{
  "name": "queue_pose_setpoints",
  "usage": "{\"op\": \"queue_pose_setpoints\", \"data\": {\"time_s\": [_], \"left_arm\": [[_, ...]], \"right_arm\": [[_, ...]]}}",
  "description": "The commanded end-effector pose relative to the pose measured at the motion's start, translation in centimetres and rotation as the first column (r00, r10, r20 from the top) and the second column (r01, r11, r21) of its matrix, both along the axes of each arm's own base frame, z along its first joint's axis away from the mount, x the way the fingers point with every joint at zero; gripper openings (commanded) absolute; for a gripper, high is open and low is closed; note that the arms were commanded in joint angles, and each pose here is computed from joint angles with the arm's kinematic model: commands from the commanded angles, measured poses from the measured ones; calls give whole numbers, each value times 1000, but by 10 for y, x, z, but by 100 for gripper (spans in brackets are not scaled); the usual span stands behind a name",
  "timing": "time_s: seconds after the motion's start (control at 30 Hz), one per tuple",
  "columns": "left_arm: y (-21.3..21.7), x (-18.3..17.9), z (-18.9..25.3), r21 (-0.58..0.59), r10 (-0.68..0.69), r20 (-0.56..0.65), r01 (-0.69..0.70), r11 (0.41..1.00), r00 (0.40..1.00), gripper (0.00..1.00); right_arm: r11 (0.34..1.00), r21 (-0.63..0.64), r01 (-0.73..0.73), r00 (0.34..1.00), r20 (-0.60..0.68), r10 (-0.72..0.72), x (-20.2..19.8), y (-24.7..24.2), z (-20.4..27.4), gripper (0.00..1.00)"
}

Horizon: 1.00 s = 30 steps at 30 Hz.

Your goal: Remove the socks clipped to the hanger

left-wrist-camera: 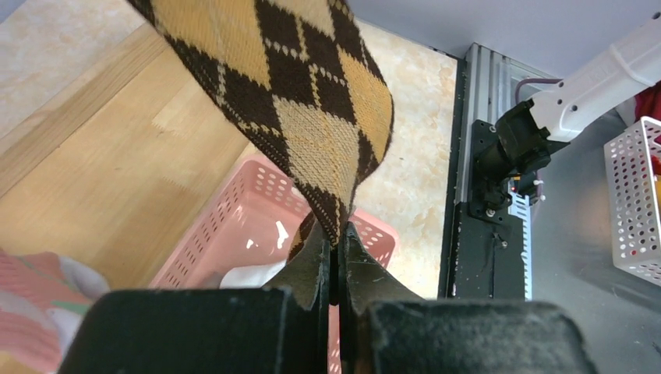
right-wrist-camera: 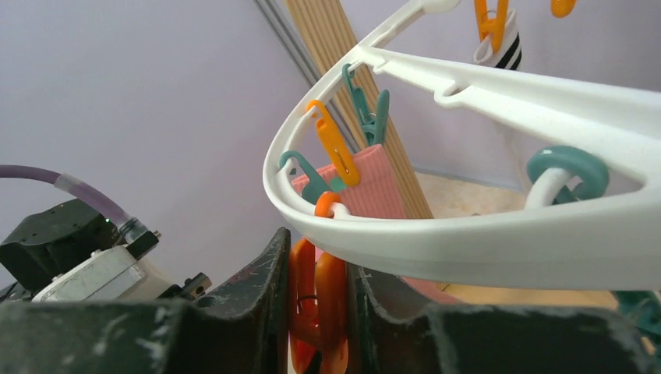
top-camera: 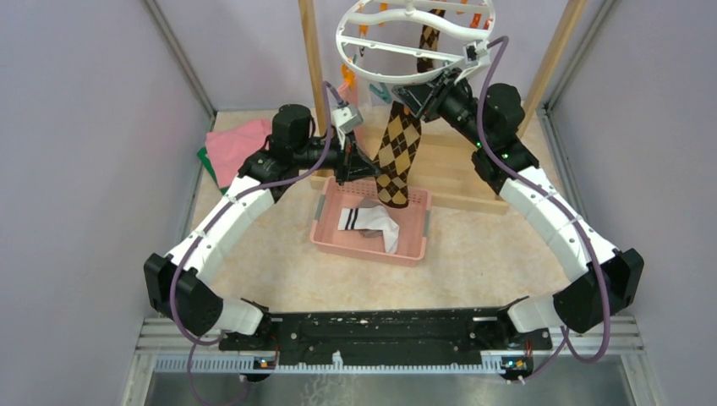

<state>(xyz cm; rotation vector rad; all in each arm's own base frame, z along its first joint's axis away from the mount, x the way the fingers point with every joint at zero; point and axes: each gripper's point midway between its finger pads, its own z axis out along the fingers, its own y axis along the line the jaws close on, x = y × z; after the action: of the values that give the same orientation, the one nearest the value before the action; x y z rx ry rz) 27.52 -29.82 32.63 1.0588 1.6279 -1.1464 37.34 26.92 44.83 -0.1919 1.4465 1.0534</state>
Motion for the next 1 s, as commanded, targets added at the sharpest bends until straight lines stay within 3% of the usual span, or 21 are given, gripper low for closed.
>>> {"op": "queue_pose_setpoints", "data": {"time_s": [0.0,0.13,0.3,0.47,0.57,0.6,0.63,0.67,0.8,0.97], "left_arm": [[4,4,4,11,46,55,-47,999,997,0],[9,7,-14,65,78,65,-82,994,995,0],[13,1,-43,130,66,45,-72,989,997,0],[23,1,-83,251,87,46,-95,963,995,28],[34,9,-101,317,110,106,-139,938,988,34],[38,11,-105,331,115,127,-151,931,985,51],[40,12,-107,343,118,144,-161,925,983,78],[42,12,-109,352,119,147,-165,921,982,96],[49,7,-96,375,135,134,-177,910,982,99],[63,-1,-75,345,163,101,-188,919,981,99]], "right_arm": [[998,55,-3,995,98,-2,-14,-3,41,15],[999,43,3,996,91,-7,-14,-4,40,7],[999,28,22,996,82,-24,-14,-7,40,7],[998,13,54,996,70,-55,-14,-15,37,7],[999,11,52,997,64,-53,-14,-15,35,8],[999,5,53,997,61,-53,-14,-15,34,8],[998,0,58,997,56,-57,-13,-16,32,8],[998,-4,61,997,55,-61,-14,-17,32,9],[995,-15,97,994,58,-96,-16,-26,30,22],[987,-43,152,987,48,-150,-17,-37,22,58]]}}
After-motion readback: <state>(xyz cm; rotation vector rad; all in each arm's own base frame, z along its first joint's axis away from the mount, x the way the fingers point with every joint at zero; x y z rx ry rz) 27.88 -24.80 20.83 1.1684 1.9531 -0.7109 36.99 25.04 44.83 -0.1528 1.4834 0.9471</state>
